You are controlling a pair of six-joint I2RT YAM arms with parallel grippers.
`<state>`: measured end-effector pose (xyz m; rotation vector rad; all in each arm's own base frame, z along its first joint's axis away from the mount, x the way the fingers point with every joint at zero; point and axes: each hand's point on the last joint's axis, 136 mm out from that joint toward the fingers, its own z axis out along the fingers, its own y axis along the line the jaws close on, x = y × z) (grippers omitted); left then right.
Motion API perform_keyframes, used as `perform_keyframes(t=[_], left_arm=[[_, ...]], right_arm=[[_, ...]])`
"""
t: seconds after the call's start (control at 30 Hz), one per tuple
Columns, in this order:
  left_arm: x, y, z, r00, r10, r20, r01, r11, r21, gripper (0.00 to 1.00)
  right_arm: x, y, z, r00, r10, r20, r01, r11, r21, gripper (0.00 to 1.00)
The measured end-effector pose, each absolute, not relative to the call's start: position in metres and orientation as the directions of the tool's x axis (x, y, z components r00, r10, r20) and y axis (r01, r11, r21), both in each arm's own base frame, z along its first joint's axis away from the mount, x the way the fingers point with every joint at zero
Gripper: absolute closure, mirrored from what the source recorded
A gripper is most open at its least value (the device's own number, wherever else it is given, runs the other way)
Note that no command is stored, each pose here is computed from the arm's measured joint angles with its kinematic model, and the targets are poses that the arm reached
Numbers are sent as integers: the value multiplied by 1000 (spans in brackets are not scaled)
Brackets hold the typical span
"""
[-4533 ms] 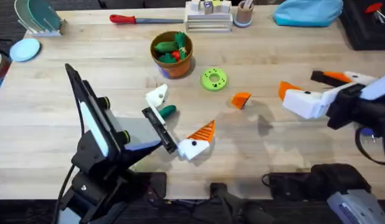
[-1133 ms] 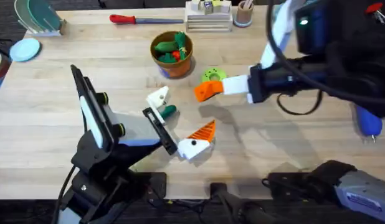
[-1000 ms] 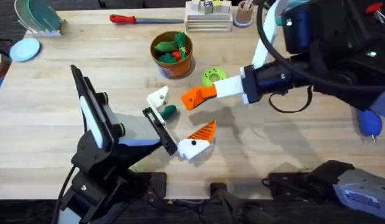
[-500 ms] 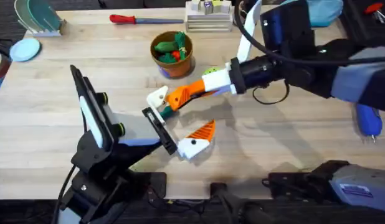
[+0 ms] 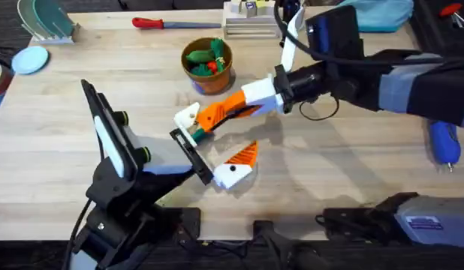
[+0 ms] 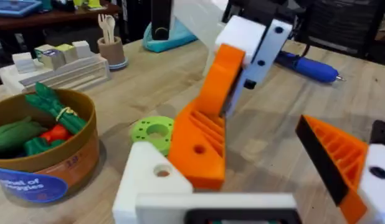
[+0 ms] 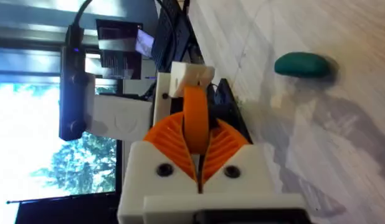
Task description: Pick up the gripper from the table and insert it into the empty holder that is missing its gripper. Then pick up a screw, insert it into the mounting hole, and use the screwdriver to tighten it. Finally, clean up the table by picking up the vegetable and placing it into the bucket.
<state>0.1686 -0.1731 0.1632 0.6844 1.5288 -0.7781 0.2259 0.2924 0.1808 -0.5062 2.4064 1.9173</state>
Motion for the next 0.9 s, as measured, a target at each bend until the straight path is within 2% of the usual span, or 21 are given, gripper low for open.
perform_keyframes(t=[0.37, 0.53, 0.9], left_arm=[[166, -175, 163, -98, -14, -995, 806, 586, -88, 8], [170, -172, 163, -123, -32, -992, 787, 606, -117, 8], [178, -165, 162, -123, -39, -992, 751, 649, -119, 8]], right_arm=[[240, 288, 178, -965, -192, -179, -218, 207, 954, 993], [242, 295, 168, -970, -202, -138, -180, 203, 963, 993], [241, 311, 170, -969, -206, -135, -175, 190, 966, 993]])
